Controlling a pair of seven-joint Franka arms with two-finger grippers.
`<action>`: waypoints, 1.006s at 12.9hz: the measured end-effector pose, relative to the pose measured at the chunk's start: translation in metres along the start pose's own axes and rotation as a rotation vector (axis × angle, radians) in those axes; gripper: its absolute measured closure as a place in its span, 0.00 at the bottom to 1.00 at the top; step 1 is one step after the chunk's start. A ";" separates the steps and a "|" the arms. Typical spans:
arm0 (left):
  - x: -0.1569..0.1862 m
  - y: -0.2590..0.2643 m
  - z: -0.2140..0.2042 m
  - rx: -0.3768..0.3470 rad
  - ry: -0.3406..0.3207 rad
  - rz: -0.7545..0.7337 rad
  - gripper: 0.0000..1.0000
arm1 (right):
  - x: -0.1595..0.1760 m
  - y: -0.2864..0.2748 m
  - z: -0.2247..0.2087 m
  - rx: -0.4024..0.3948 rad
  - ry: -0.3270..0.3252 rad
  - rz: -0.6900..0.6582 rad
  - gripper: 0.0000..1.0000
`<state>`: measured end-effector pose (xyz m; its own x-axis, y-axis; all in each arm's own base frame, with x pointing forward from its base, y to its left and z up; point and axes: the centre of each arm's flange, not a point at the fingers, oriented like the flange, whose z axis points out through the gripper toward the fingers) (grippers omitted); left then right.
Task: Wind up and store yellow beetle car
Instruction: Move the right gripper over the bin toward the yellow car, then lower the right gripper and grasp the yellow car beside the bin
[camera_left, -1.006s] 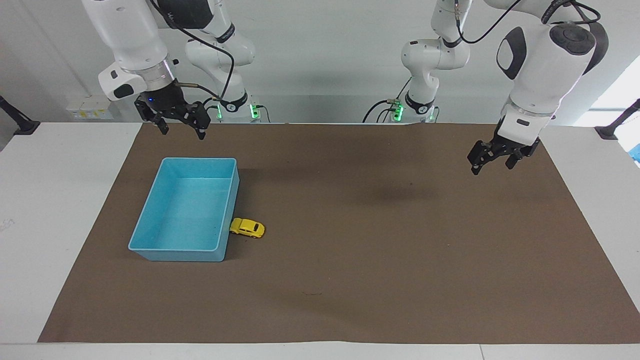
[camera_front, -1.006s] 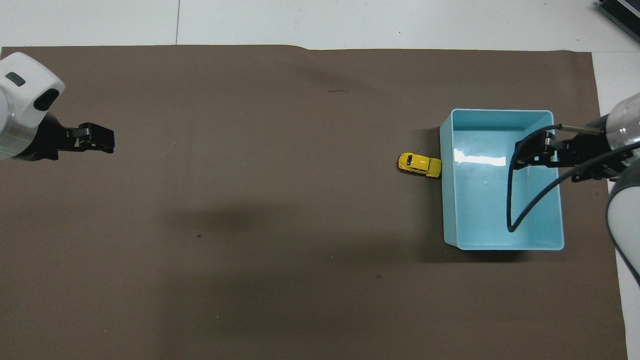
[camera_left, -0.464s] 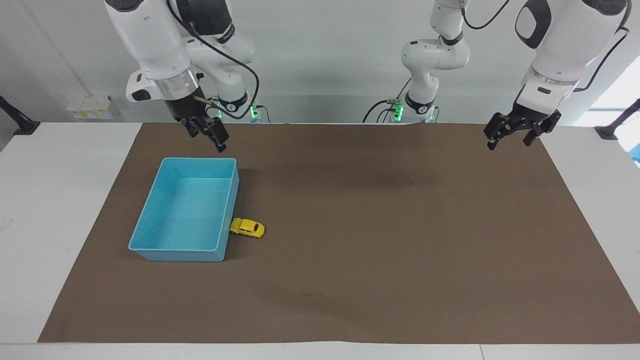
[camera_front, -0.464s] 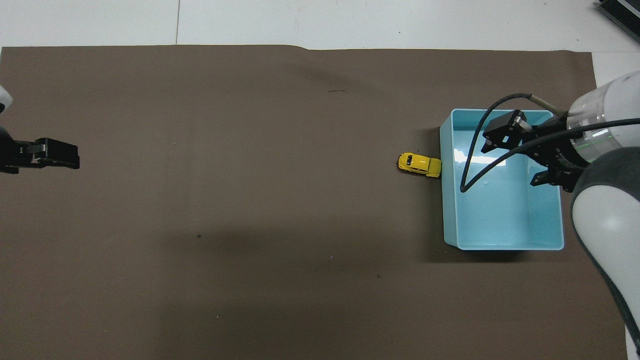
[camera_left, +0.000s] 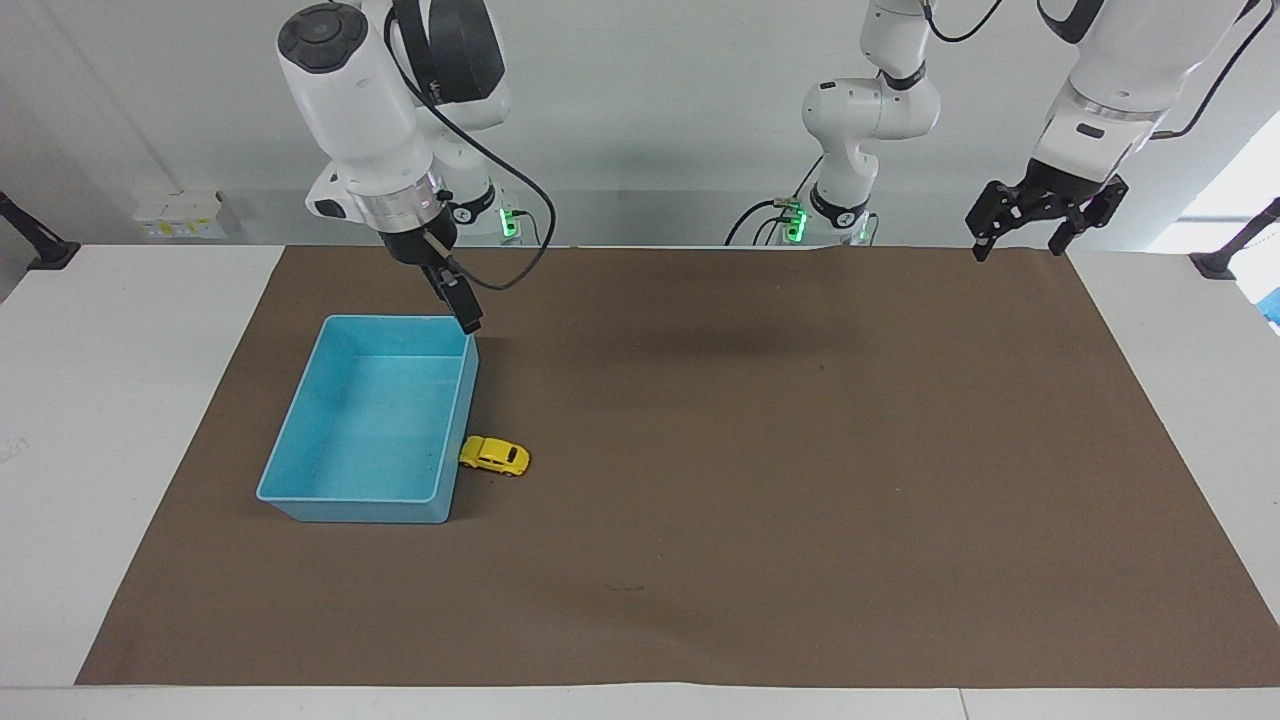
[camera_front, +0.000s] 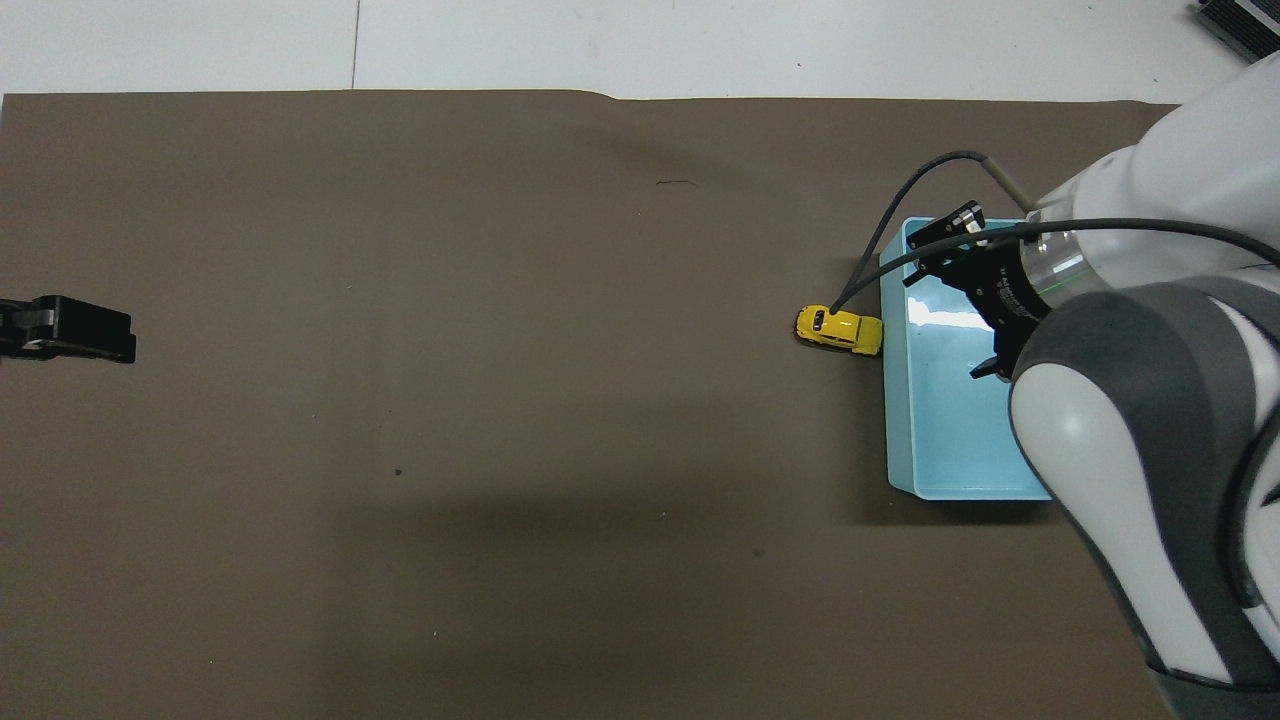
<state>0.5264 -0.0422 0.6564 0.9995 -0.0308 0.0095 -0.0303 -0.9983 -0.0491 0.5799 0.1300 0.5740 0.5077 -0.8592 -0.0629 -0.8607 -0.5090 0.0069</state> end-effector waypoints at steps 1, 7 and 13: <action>-0.001 -0.001 -0.003 -0.008 0.004 0.004 0.00 | -0.005 -0.007 0.008 -0.003 0.013 0.049 0.00; 0.001 0.000 -0.008 -0.055 0.039 0.001 0.00 | -0.004 -0.046 0.058 0.037 0.053 0.294 0.00; 0.001 0.001 -0.006 -0.058 0.035 0.007 0.00 | 0.010 -0.057 0.091 0.059 0.052 0.492 0.00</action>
<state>0.5271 -0.0435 0.6629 0.9983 -0.0382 0.0445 -0.0386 -0.9992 0.0083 0.6311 0.1548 0.4824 0.0409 -0.9990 -0.0164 -0.9986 -0.0403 -0.0336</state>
